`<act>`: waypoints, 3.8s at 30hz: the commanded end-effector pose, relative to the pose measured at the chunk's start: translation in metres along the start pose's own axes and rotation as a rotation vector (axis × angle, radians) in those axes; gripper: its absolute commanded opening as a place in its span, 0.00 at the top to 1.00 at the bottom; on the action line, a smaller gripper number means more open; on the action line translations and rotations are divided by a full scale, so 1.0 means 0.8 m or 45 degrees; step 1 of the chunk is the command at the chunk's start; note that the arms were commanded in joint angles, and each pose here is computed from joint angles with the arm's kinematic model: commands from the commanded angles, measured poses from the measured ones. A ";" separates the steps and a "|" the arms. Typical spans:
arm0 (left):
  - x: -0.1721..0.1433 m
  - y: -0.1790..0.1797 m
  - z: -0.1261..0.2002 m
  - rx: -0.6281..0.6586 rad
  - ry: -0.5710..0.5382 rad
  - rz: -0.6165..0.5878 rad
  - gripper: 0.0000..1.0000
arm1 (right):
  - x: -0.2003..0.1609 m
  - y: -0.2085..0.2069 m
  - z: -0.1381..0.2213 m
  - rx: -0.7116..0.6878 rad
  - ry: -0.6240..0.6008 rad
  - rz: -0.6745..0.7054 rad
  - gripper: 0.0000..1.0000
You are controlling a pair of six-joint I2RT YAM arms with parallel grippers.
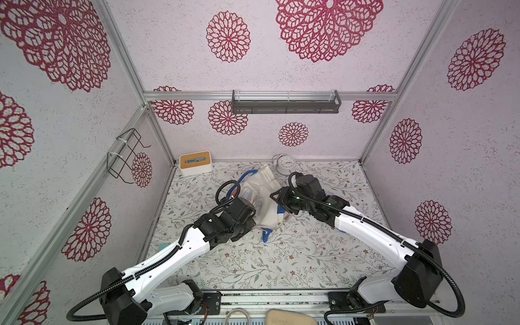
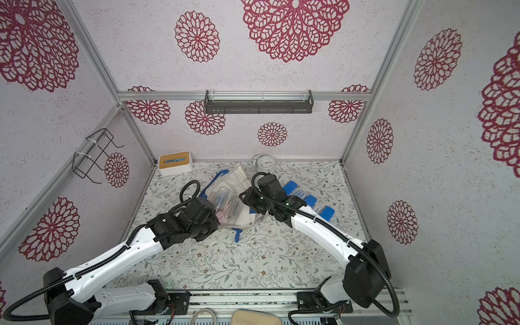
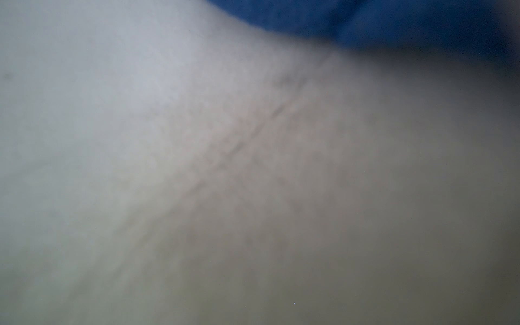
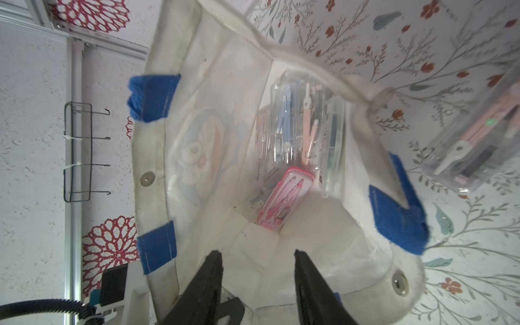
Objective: Take out the compass set from the canvas bag
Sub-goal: Pick up the compass set from the canvas bag, then place the compass set at the center of the board.
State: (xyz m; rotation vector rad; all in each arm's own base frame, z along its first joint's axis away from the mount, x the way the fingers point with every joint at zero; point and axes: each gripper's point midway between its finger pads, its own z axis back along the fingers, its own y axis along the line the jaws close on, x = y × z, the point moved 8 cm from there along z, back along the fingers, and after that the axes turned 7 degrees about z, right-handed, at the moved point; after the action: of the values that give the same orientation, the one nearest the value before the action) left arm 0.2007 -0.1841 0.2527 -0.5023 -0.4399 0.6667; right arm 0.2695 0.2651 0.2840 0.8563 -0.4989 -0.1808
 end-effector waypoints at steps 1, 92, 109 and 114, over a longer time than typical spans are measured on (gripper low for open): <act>-0.002 -0.009 0.006 -0.051 -0.017 0.001 1.00 | -0.008 0.002 -0.016 -0.067 0.021 -0.055 0.57; -0.008 0.014 0.027 -0.050 -0.088 0.009 1.00 | 0.033 -0.040 0.083 0.010 -0.290 -0.024 0.84; -0.011 0.013 0.027 -0.061 -0.050 -0.006 1.00 | -0.024 -0.234 0.010 -0.048 -0.208 -0.446 0.82; -0.011 0.013 0.026 -0.069 -0.044 0.007 1.00 | -0.021 -0.244 -0.009 -0.058 -0.203 -0.451 0.81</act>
State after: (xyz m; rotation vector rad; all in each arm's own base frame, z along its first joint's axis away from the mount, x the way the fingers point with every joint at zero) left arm 0.1776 -0.1779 0.2529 -0.5198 -0.4807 0.6673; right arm 0.2488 0.1402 0.1079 0.7733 -0.4126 -0.5997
